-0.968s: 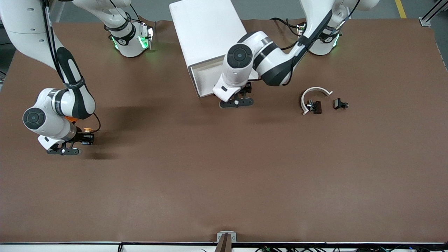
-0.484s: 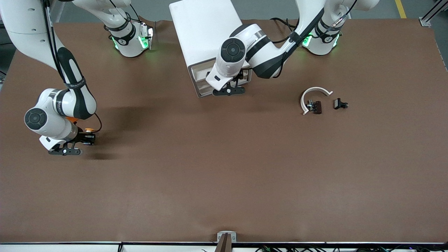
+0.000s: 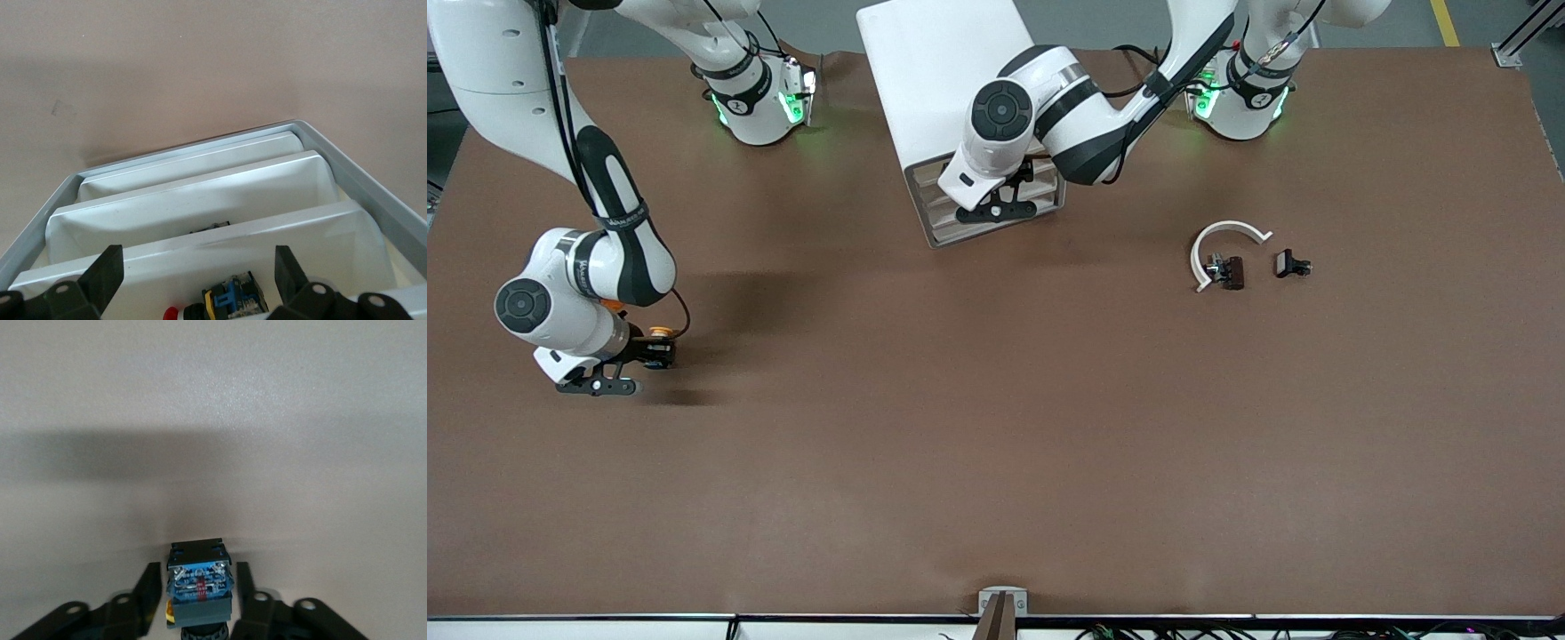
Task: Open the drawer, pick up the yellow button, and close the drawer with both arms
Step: 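Set the button on the table beside the orange cube with the right gripper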
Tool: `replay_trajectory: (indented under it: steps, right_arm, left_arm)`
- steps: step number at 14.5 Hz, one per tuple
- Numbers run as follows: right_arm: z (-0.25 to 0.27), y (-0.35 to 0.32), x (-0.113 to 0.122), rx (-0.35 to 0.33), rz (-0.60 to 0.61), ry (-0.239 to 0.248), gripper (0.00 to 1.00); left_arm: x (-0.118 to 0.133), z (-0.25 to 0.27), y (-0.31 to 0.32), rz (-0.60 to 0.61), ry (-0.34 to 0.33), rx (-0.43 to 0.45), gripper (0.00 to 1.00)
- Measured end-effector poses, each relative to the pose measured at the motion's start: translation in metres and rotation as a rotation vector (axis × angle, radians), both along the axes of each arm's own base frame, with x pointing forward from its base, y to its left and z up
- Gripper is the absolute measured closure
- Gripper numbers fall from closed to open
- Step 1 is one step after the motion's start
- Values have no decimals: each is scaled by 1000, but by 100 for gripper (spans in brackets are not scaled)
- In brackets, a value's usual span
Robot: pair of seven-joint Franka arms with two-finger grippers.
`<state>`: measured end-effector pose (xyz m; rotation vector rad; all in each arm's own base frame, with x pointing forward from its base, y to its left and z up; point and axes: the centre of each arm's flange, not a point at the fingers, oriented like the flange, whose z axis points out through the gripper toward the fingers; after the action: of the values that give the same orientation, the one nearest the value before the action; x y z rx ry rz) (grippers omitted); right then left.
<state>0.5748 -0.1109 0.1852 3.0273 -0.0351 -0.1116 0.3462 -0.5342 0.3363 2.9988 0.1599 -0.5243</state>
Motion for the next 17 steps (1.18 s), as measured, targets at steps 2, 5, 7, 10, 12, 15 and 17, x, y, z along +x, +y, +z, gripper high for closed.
replay_trajectory:
  steps: [2,5,7,10,12,15,17]
  right_arm:
    - [7,0,7,-2,3,-17,23]
    - [29,0,19,-3,4,-46,0]
    - [52,4,21,6,2,-26,0]
    - [105,24,20,28,15,21,0]
    - [150,34,18,39,23,3,0]
    - [220,44,9,53,32,-52,0]
    - [264,50,-1,63,17,-33,0]
  left_arm:
    - [3,0,2,9,1,-1,0]
    - [50,11,28,91,-31,-21,0]
    - [110,31,70,174,-97,-30,0]
    - [187,64,143,262,-227,-6,0]
    - [223,86,190,288,-296,25,0]
    - [259,124,254,269,-331,79,0]
    - [279,150,300,293,-342,92,0]
